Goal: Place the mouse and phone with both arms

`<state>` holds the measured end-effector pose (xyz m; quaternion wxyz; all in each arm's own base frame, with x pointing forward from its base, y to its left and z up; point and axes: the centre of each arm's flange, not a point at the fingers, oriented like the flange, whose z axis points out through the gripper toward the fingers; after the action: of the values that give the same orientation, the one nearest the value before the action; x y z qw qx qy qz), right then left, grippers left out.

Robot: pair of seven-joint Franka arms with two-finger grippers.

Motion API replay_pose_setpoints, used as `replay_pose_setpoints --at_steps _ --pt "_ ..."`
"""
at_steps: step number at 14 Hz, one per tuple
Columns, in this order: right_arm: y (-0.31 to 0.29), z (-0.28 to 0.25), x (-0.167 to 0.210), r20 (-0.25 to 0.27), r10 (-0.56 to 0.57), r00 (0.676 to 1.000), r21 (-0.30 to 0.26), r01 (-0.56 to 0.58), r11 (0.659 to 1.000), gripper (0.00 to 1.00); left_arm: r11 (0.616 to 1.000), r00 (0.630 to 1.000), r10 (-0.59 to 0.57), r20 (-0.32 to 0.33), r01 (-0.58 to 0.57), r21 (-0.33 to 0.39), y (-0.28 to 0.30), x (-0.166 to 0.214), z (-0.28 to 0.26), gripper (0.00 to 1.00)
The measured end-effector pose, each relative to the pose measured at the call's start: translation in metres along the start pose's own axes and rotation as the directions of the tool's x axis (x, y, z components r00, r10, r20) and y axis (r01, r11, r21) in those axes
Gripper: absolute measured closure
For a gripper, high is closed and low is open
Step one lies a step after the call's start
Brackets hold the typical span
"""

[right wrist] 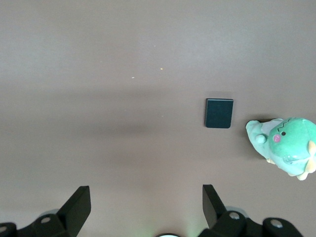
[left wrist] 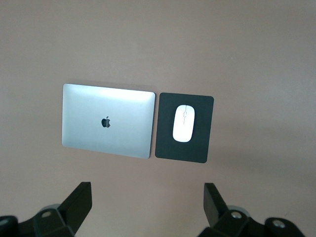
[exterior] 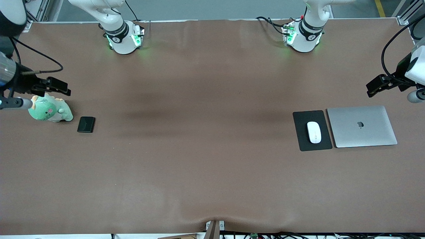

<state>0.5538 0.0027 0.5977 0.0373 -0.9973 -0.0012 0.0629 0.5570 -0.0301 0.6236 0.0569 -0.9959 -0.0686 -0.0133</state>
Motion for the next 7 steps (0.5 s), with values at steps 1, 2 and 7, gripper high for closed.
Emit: replay_pose_setpoints --at_steps 1,2,7 --pt "-0.005 -0.010 -0.007 -0.004 0.003 1.000 0.003 -0.003 1.000 0.00 1.000 1.000 0.000 -0.002 0.000 0.000 0.000 0.000 -0.001 0.00" --pt "-0.011 -0.016 -0.014 -0.004 0.012 1.000 0.003 -0.012 1.000 0.00 1.000 1.000 0.001 -0.004 -0.001 -0.001 0.001 -0.001 -0.002 0.00" --pt "-0.043 -0.028 -0.027 -0.018 0.011 1.000 -0.004 -0.011 1.000 0.00 1.000 1.000 0.014 -0.011 -0.014 -0.002 0.007 -0.004 -0.006 0.00"
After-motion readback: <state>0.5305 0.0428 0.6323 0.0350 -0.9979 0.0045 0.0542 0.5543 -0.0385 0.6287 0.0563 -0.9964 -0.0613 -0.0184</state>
